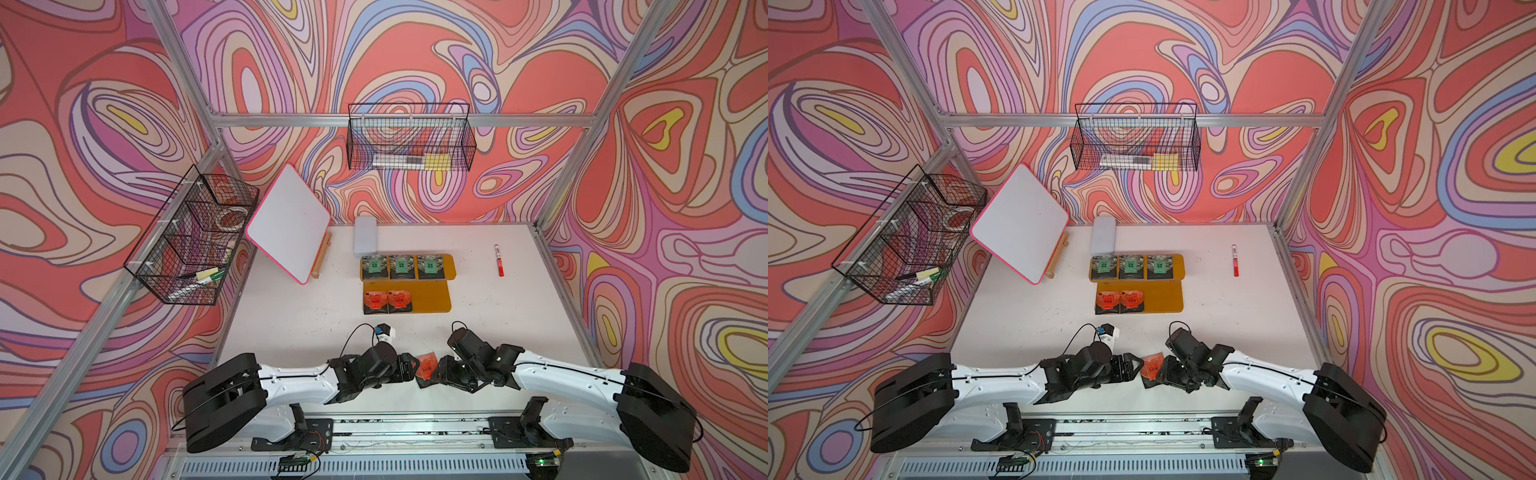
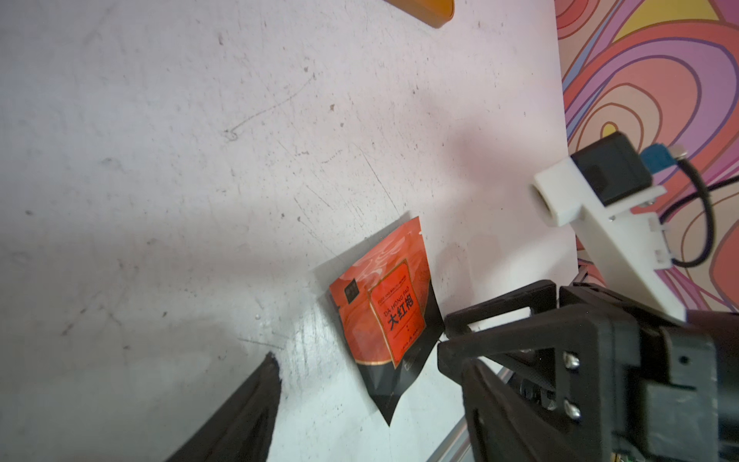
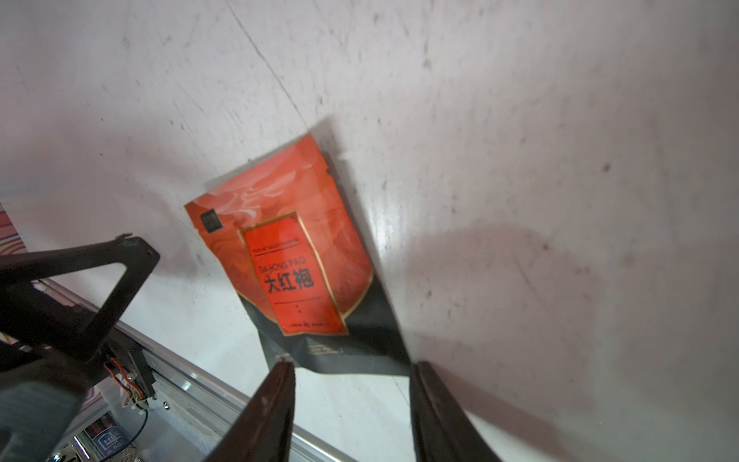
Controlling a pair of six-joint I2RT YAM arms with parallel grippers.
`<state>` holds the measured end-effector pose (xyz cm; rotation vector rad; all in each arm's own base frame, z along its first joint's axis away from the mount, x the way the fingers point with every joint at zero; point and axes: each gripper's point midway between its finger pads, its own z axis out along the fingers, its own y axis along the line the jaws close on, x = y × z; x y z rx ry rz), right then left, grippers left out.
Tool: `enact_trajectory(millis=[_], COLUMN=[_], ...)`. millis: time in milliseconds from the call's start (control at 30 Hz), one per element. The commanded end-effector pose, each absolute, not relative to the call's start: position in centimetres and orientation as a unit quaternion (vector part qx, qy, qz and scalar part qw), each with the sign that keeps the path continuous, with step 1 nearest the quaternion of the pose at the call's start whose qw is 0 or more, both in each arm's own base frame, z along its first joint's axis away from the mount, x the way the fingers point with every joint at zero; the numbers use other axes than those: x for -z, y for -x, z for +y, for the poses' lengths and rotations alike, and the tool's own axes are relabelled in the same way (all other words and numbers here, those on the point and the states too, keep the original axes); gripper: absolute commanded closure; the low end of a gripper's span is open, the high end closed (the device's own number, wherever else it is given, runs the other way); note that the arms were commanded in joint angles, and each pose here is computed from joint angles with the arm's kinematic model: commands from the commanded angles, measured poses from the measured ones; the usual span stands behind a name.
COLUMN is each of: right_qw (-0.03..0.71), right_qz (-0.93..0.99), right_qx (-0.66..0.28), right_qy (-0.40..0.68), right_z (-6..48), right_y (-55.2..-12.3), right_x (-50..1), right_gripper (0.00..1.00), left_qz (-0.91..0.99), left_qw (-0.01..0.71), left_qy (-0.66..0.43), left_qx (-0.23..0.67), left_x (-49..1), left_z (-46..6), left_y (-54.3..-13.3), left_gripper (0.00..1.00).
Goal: Place the tea bags on the shelf by color
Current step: Pick up the tea bag from the center of the board.
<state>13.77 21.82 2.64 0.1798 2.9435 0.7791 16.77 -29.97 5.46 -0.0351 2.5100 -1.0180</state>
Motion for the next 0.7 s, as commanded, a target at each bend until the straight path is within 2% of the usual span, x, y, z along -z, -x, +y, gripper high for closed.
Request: enact_trajectory(millis=[0,333,667], right_qw=[0.041,0.035,0.034], right_qz=[0.964,0.964,0.963], right_qx=[-0.256,-0.258,-0.259], right_qy=[-0.061,-0.062,-0.060], right_z=[21.8,21.8,21.9], right_y=[-13.5,-13.2,-13.2], right_x=[-2.1,-1.7,-1.5], right_gripper=[0.52,0.52,0.52], left_qz=[0.898,0.893,0.893], left_qw=[0.219,0.197,0.190], left_qy=[0.029,0.062,0.076], left_qx=[0.380,0.400,0.401], left_x=[-5.9,-4.2,-3.1], left_z=[-30.8,-31.8,-32.2], left_y=[-17.2,-17.1,-17.2], left_gripper=[0.29,0.36,0.39])
